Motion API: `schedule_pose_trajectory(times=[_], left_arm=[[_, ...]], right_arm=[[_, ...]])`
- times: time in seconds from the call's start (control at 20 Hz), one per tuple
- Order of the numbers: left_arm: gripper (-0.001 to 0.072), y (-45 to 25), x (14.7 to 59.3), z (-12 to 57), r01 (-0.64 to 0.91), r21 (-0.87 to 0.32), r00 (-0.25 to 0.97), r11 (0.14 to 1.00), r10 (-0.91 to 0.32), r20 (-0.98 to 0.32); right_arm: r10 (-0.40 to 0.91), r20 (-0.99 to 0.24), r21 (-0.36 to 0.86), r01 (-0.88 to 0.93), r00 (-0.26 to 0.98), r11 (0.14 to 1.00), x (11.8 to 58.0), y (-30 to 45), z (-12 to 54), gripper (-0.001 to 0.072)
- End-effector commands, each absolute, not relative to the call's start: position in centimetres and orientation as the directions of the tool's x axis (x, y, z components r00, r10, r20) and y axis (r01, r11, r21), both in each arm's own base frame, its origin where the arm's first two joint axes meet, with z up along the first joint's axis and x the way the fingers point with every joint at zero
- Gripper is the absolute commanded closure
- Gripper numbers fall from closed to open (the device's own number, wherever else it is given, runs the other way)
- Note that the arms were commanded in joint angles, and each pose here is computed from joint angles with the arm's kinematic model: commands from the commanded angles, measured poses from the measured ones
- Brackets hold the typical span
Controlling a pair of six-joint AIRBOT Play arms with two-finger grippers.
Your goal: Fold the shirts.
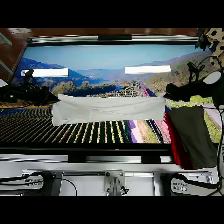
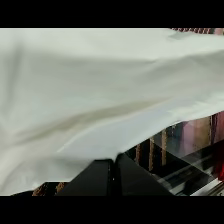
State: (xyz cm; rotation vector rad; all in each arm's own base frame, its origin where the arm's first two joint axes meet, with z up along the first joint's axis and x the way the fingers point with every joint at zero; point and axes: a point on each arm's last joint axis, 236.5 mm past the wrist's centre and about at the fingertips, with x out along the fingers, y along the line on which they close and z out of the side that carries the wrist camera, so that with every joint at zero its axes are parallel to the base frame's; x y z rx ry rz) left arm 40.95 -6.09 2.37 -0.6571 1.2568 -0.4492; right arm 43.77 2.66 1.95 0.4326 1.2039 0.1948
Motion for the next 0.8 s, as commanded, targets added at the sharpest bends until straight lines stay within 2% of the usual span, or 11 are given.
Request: schedule_pose_trajectory(times=[0.0, 0.1, 0.25, 0.4, 0.45, 0.5, 0.55, 0.6, 0.75], left_arm=[[0.0678, -5.7, 42.8, 0.5, -0.088, -0.688, 0.242, 0.72, -0.655, -0.716], [0.0678, -5.5, 43.6, -0.4, -0.104, -0.687, 0.248, 0.719, -0.65, -0.718], [0.0678, -5.1, 44.5, -1.2, -0.119, -0.679, 0.273, 0.724, -0.634, -0.724], [0.0675, -5.3, 44.1, -2.5, -0.199, -0.688, 0.237, 0.698, -0.647, -0.725], [0.0586, -5.5, 43.7, -2.9, -0.21, -0.691, 0.213, 0.692, -0.657, -0.723], [0.0372, -5.6, 43.4, -3.0, -0.211, -0.693, 0.197, 0.689, -0.665, -0.721], [0.0163, -5.6, 43.2, -2.8, -0.209, -0.695, 0.19, 0.687, -0.669, -0.719], [0.0146, -5.4, 43.1, -2.4, -0.206, -0.698, 0.188, 0.686, -0.672, -0.716], [0.0147, -4.6, 43.4, 0.1, -0.166, -0.708, 0.193, 0.686, -0.682, -0.706]], right_arm=[[0.338, -0.859, 0.393, 0.07, 0.385, 0.917, 47.3, 2.8, 2.3, 0.0633], [0.333, -0.87, 0.388, 0.09, 0.362, 0.917, 47.3, 2.6, 1.3, 0.0632], [0.349, -0.9, 0.387, 0.11, 0.261, 0.915, 46.2, 3.3, -1.7, 0.0632], [0.357, -0.918, 0.378, 0.108, 0.17, 0.92, 45.4, 5.1, -4.8, 0.0632], [0.36, -0.921, 0.377, 0.103, 0.151, 0.92, 45.3, 5.8, -5.5, 0.0631], [0.359, -0.922, 0.374, 0.096, 0.143, 0.922, 45.2, 6.1, -5.8, 0.0569], [0.355, -0.922, 0.371, 0.095, 0.154, 0.924, 45.4, 5.9, -5.7, 0.0261], [0.349, -0.923, 0.367, 0.098, 0.163, 0.925, 45.5, 5.4, -5.4, 0.0029], [0.325, -0.923, 0.359, 0.156, 0.207, 0.92, 45.5, 2.3, -3.5, 0.0026]])
